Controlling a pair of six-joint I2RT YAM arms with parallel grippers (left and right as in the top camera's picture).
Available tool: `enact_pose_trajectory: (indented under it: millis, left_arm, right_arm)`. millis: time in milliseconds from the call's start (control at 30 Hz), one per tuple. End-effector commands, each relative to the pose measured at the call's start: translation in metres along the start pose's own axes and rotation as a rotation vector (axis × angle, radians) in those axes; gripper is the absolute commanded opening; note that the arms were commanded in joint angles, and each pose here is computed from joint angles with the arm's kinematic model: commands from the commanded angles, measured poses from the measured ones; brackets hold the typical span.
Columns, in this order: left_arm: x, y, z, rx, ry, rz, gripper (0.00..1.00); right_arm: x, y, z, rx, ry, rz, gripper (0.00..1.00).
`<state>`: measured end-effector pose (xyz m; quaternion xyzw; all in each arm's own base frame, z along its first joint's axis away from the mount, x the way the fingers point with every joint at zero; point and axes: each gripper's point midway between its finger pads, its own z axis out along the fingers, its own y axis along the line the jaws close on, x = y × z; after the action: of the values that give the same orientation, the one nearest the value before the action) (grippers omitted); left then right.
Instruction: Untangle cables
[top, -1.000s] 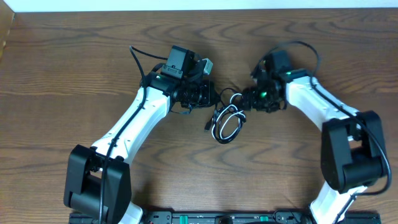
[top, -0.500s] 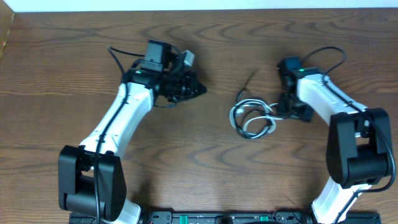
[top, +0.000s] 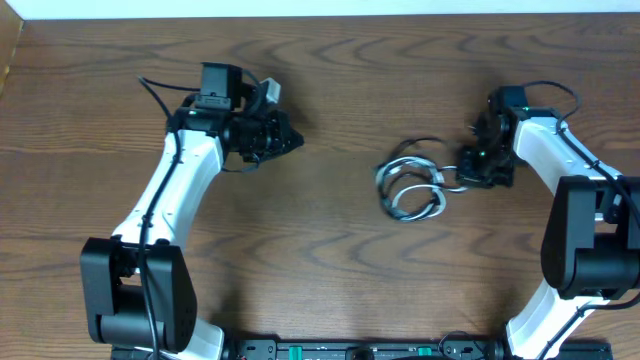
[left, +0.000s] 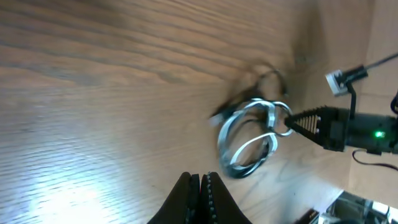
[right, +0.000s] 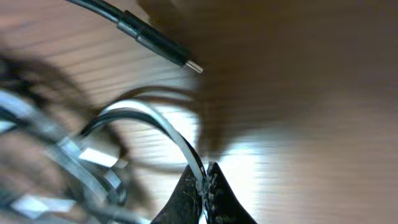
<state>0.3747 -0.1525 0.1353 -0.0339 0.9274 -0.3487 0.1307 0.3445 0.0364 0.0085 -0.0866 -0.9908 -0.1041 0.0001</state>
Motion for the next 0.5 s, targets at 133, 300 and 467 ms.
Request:
enact_pose_trajectory:
  millis: [133,300,467]
  left_arm:
    - [0.011,-0.029,0.006,0.02,0.021,0.099,0.17]
    - [0.017,-0.038,0.011,0.029,0.035,0.125,0.39]
    - [0.027,-0.055,0.026,0.051,0.06,0.182,0.53]
  right_arm:
    - [0.005,0.118,-0.1,-0.606,-0.147,-0.264,0.01]
    - [0.01,0.13,-0.14,-0.66,-0.22,-0.257,0.01]
    - [0.014,0.135,-0.147,-0.668,-0.221,-0.241,0.01]
